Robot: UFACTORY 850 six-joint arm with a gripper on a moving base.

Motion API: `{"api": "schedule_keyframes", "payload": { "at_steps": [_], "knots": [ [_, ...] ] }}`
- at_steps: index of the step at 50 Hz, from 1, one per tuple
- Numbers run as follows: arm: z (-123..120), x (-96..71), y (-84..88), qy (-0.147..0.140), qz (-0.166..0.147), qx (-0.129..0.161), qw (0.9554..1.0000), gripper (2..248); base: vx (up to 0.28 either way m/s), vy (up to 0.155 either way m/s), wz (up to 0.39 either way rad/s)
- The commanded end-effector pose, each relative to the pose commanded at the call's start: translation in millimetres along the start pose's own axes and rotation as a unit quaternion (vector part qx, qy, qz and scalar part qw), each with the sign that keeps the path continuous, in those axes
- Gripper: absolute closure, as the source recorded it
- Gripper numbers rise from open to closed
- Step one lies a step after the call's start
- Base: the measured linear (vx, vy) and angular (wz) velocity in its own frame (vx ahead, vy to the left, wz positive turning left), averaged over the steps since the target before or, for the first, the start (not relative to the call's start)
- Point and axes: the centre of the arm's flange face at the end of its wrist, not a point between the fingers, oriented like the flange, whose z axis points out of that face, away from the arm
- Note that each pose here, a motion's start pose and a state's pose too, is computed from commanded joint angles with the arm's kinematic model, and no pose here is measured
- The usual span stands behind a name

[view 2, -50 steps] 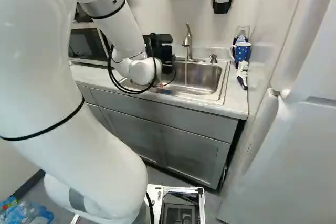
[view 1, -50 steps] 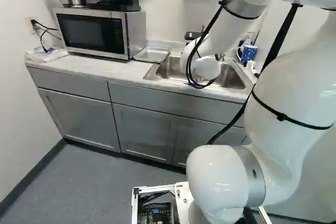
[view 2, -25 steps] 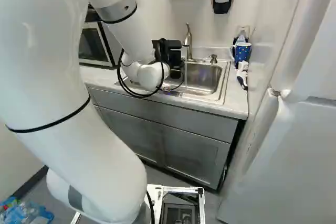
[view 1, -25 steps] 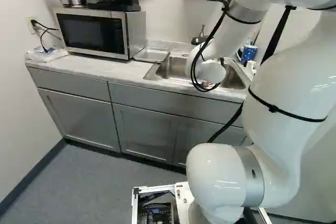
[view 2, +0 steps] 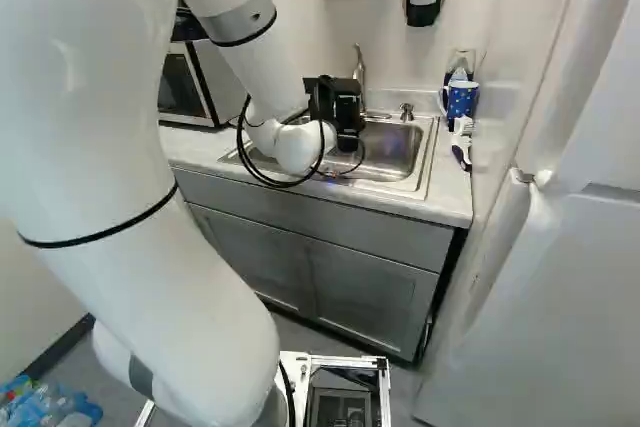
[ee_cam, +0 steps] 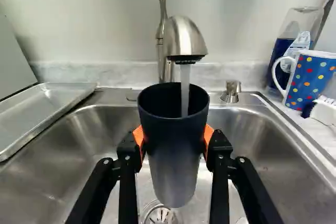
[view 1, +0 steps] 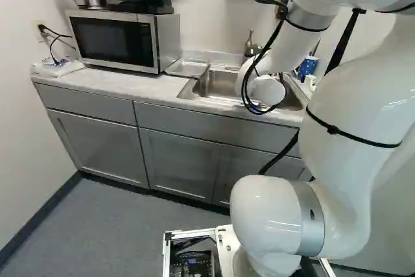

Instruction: Rinse the cup and place it in the tray

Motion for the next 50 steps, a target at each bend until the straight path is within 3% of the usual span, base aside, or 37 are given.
{"api": "schedule_keyframes", "payload": {
  "at_steps": [50],
  "knots": [
    [0.6,0.1,0.4,0.000,0.000,0.000,1.0000,126,0.000,0.000,0.000]
  ]
}}
